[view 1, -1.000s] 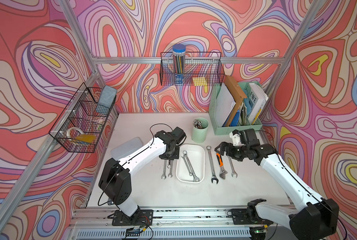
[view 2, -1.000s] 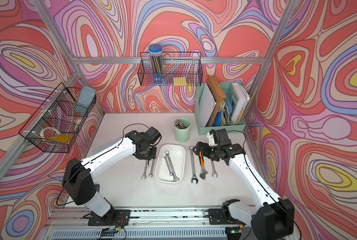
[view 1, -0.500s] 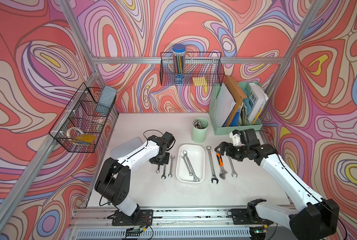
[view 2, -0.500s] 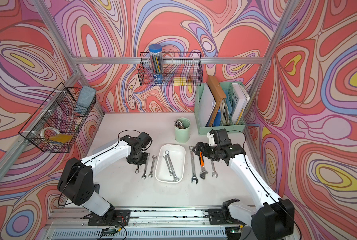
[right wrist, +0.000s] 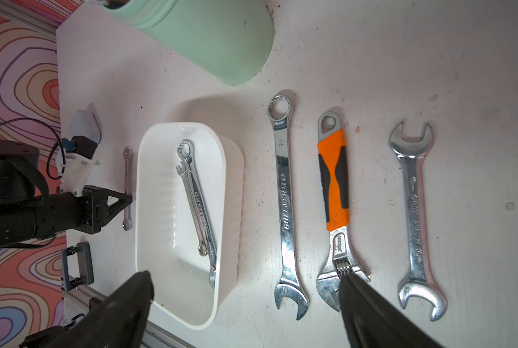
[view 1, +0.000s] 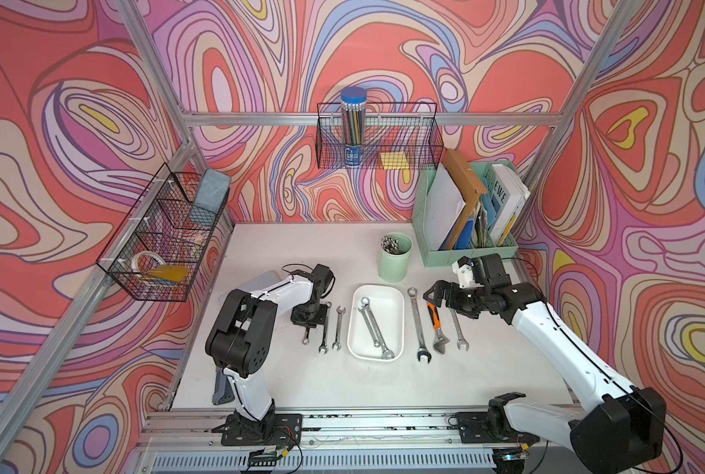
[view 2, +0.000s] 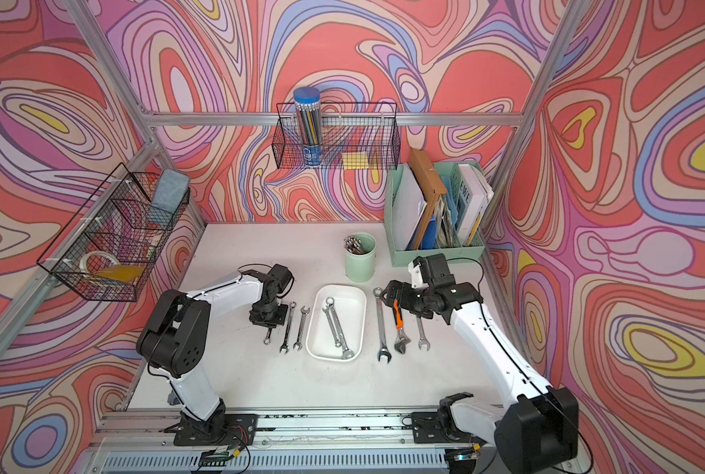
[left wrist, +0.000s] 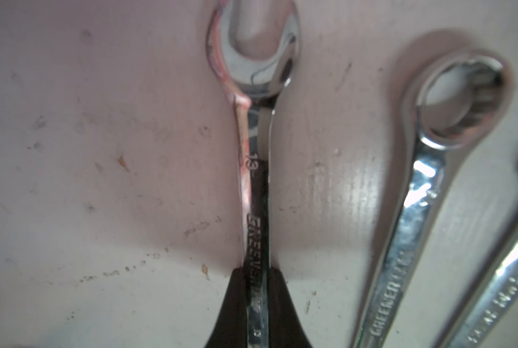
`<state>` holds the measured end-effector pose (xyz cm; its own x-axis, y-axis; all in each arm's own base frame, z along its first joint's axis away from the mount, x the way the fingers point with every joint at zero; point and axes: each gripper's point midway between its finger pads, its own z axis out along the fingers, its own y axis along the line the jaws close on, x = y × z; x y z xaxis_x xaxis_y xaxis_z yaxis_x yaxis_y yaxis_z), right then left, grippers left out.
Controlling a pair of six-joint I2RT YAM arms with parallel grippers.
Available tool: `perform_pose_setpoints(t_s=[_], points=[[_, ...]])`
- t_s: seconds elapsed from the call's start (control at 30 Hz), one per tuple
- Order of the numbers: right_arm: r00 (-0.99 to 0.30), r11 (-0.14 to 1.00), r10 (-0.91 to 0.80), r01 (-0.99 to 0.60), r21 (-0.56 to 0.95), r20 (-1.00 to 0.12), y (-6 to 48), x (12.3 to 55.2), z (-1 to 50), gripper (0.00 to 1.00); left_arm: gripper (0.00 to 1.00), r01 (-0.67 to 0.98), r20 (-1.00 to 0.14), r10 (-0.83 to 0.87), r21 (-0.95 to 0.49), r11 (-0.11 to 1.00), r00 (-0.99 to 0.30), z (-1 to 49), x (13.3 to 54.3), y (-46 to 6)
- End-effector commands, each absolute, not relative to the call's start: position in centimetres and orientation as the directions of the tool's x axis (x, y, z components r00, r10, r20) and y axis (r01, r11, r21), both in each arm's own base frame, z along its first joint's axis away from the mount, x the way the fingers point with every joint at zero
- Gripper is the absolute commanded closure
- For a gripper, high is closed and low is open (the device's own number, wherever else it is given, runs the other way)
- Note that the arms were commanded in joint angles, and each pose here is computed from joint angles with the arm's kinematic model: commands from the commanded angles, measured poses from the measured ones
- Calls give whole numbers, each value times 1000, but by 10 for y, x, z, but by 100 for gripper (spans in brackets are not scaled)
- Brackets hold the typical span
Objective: Take out the wrench from the storage box
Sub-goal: Place the wrench at the center of the board.
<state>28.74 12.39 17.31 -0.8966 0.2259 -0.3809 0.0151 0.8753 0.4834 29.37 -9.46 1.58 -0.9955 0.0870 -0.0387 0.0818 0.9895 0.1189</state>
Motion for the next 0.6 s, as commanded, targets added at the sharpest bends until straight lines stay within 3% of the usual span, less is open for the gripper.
perform_pose_setpoints(t_s=[0.0,0.1,0.37,0.57], points=[[-893,873,236,22,487,-382,123,292,176,2,97,102,6,101,73,992,-995,2,289,-102],[-893,875,236,23,484,-383,123,293,176,2,95,105,14,104,61,993,-994,0,288,-104],[-894,872,236,21,490,-381,125,295,176,2,73,98,4,98,22,995,-995,9,284,-109],[-891,871,238,19,492,-387,125,295,180,2,63,103,-8,103,40,994,-995,23,287,-107]])
